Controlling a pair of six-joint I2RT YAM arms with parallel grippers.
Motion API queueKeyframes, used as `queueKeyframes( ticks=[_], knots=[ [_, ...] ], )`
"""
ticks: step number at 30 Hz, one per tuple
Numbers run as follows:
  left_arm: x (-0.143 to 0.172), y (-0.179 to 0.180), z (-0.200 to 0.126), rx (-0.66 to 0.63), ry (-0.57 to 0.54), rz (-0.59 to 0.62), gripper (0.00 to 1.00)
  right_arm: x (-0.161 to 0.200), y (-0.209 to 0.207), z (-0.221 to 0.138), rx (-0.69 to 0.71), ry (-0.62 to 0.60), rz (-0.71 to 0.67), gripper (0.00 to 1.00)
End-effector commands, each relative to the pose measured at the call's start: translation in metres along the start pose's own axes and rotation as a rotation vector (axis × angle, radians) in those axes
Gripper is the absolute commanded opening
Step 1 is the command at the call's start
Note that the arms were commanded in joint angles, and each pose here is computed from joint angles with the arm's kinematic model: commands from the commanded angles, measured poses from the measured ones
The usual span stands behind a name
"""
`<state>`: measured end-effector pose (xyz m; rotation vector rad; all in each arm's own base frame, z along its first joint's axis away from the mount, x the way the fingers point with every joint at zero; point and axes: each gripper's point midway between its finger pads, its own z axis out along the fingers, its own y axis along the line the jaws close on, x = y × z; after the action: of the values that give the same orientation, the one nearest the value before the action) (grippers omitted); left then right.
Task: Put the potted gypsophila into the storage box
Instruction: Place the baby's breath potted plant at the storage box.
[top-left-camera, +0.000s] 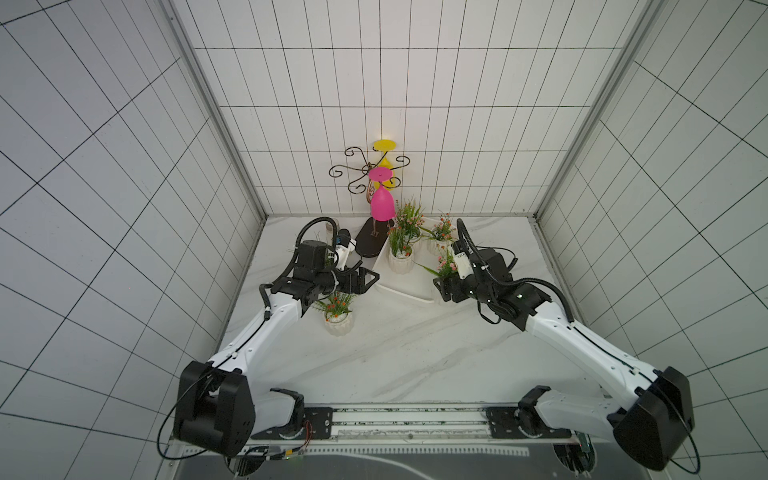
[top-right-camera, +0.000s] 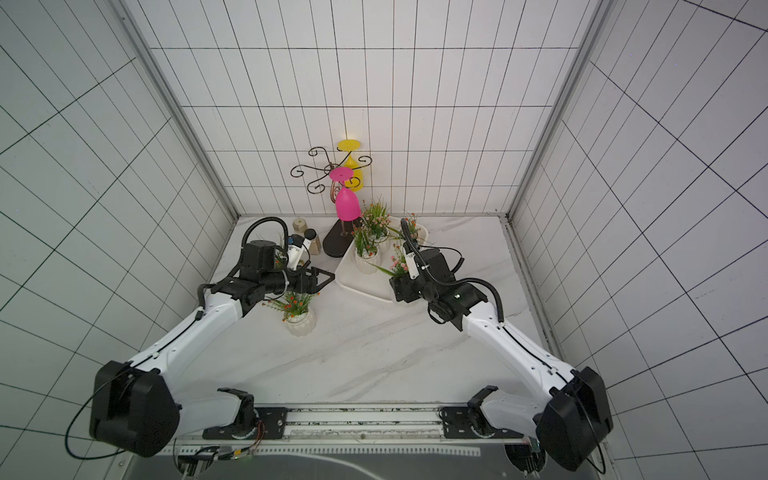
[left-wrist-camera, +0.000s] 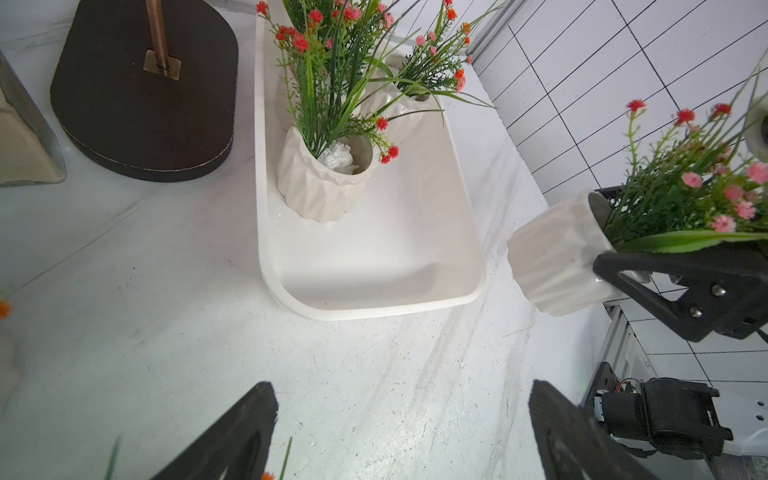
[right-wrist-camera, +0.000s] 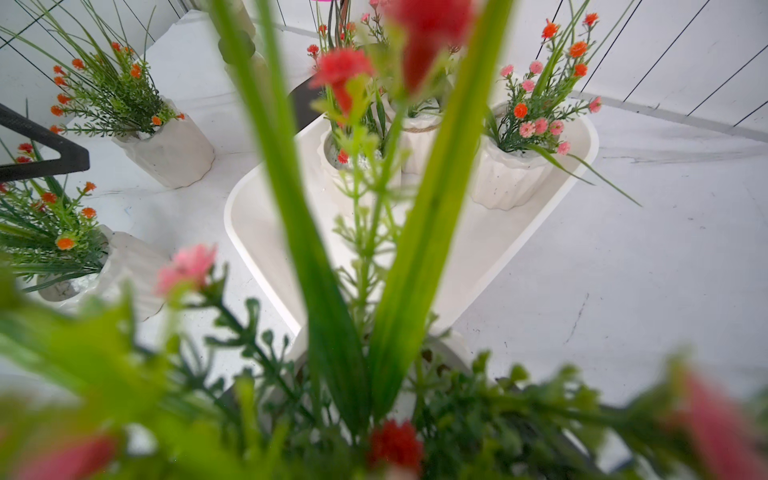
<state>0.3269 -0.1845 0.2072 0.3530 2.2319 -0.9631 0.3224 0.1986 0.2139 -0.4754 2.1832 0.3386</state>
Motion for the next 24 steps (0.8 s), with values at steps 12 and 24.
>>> queueKeyframes(
  ticks=[12,24],
  knots=[
    [-0.002,-0.001,-0.002,0.016,-0.015,0.005,0.94,-0.111,-0.015,0.010,-0.007,-0.236,-0.022,0.78],
    [-0.002,0.002,-0.003,0.011,-0.019,0.000,0.94,-0.139,-0.021,0.046,0.008,-0.244,-0.061,0.77]
  ],
)
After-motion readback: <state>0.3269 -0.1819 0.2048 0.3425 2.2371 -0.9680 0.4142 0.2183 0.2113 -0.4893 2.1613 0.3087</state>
